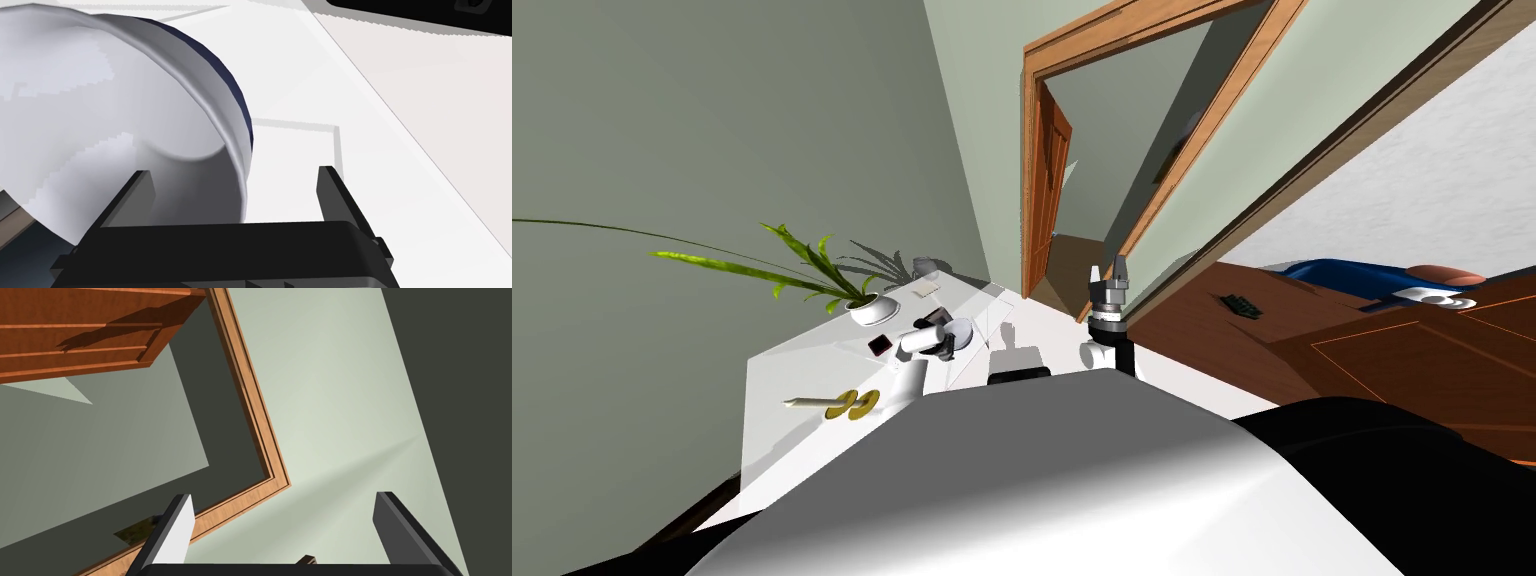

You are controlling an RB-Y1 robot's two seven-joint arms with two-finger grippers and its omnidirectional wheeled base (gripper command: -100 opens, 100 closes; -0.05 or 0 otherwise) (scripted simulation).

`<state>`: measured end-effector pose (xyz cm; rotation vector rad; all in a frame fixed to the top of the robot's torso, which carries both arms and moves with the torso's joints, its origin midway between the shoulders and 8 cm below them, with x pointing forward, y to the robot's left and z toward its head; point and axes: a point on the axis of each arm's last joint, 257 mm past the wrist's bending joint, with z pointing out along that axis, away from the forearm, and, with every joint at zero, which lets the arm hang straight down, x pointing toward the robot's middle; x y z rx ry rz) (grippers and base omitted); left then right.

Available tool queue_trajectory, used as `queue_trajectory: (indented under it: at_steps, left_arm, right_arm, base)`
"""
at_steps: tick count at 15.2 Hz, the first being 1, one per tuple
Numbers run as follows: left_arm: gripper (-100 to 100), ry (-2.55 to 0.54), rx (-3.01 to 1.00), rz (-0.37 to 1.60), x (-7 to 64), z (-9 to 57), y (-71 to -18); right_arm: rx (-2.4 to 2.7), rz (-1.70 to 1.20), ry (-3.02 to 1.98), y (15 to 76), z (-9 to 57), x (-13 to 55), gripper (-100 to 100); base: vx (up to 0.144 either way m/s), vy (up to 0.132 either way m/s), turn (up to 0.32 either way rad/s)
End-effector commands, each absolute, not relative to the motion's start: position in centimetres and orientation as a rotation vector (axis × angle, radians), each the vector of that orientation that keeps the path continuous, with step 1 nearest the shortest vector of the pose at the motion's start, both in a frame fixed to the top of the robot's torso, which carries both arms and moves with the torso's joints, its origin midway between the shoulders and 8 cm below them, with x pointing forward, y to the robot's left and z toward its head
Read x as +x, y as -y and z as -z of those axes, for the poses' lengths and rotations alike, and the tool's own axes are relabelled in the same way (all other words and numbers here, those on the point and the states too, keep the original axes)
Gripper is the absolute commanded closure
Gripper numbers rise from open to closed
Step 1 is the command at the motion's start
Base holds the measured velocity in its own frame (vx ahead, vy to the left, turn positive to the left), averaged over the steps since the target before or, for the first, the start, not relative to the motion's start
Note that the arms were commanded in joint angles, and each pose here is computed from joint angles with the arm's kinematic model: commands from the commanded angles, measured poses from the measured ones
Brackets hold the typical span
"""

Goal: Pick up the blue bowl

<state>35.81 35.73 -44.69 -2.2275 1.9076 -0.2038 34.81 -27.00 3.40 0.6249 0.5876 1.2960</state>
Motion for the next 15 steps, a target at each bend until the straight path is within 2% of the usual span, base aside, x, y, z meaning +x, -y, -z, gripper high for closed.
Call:
queue_trajectory:
  at_steps: [1,5,6,15]
  left_arm:
    - [-100,-1.905,-2.226,0.207,35.9,45.3,-35.6]
    - [-100,-1.906,-2.226,0.206,35.9,46.0,-35.5]
    - [100,-1.904,-2.225,0.208,35.9,46.1,-35.4]
    - [100,-1.904,-2.225,0.208,35.9,44.9,-35.6]
  right_arm:
    - [0.625,-1.296,-0.588,27.0,-3.4,34.8,0]
    - [0.625,-1.296,-0.588,27.0,-3.4,34.8,0]
    - [0.625,-1.296,-0.588,27.0,-3.4,34.8,0]
    - [0.625,-1.296,-0.588,27.0,-3.4,34.8,0]
  base:
    - [0.012,0.012,-0.004]
    - [0.01,0.013,-0.003]
    - [0.0,0.0,0.0]
    - [-0.006,-0.008,0.002]
